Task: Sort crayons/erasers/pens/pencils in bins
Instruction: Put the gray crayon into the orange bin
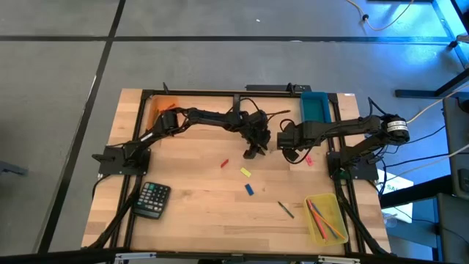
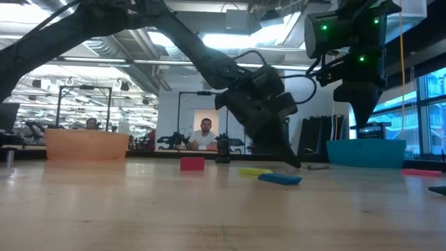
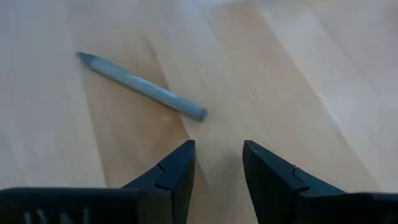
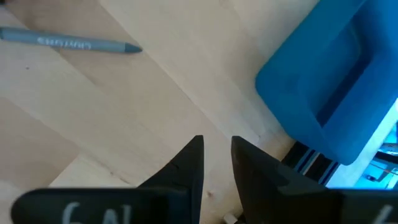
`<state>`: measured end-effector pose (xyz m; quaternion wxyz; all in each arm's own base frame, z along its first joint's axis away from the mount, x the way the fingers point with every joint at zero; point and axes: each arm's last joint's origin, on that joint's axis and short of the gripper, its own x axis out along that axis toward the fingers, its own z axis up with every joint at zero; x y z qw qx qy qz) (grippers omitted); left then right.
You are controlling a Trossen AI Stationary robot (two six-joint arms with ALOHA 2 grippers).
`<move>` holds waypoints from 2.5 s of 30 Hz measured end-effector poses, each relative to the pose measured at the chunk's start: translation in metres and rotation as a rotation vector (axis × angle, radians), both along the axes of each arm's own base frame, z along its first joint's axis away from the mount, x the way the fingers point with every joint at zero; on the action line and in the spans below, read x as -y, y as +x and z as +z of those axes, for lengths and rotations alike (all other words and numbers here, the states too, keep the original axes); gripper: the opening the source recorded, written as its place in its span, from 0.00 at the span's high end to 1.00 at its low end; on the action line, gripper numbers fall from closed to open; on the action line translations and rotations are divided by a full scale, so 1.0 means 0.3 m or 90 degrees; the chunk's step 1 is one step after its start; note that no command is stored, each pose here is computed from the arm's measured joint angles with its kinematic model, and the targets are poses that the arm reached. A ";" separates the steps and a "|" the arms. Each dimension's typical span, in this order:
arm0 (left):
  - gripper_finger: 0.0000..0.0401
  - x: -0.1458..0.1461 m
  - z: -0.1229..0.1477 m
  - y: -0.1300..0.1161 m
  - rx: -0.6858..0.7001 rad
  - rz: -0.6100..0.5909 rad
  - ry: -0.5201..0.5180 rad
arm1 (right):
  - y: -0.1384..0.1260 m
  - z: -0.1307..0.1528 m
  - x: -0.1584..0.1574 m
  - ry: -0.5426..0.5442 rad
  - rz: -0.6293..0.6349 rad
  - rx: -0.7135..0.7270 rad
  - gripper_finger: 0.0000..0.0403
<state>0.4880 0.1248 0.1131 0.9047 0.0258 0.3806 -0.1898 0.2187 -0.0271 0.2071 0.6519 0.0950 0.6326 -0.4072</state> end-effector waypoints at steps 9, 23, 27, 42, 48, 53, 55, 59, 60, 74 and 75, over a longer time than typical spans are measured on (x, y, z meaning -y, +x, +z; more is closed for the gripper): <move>0.67 0.030 0.067 0.061 0.062 0.093 -0.041 | -0.047 -0.063 -0.003 -0.002 -0.020 -0.046 0.79; 0.67 0.157 -0.023 0.125 0.085 0.317 0.165 | -0.092 -0.117 -0.018 -0.014 -0.043 -0.075 0.79; 0.67 0.152 -0.019 0.124 0.084 0.321 0.164 | -0.092 -0.116 -0.023 -0.024 -0.030 -0.076 0.79; 0.67 -0.017 0.125 0.049 0.044 0.456 0.105 | -0.089 -0.113 -0.020 -0.065 -0.009 -0.075 0.79; 0.67 -0.124 0.075 -0.011 -0.047 0.501 0.119 | -0.085 -0.113 -0.018 -0.076 -0.008 -0.069 0.79; 0.67 -0.132 0.080 -0.012 -0.042 0.488 0.101 | -0.080 -0.114 -0.016 -0.084 -0.009 -0.057 0.79; 0.67 -0.125 0.086 -0.014 -0.047 0.491 0.109 | -0.076 -0.115 -0.016 -0.084 -0.009 -0.049 0.79; 0.67 -0.116 0.150 -0.042 -0.072 0.490 0.133 | -0.076 -0.115 -0.015 -0.084 -0.008 -0.050 0.79; 0.67 -0.114 0.177 -0.051 -0.072 0.491 0.139 | -0.076 -0.115 -0.013 -0.084 -0.009 -0.050 0.79; 0.67 -0.307 0.179 -0.190 -0.192 0.557 0.146 | -0.064 -0.117 -0.010 -0.085 -0.013 -0.024 0.79; 0.67 -0.322 0.182 -0.197 -0.188 0.558 0.135 | -0.064 -0.117 -0.010 -0.084 -0.013 -0.024 0.79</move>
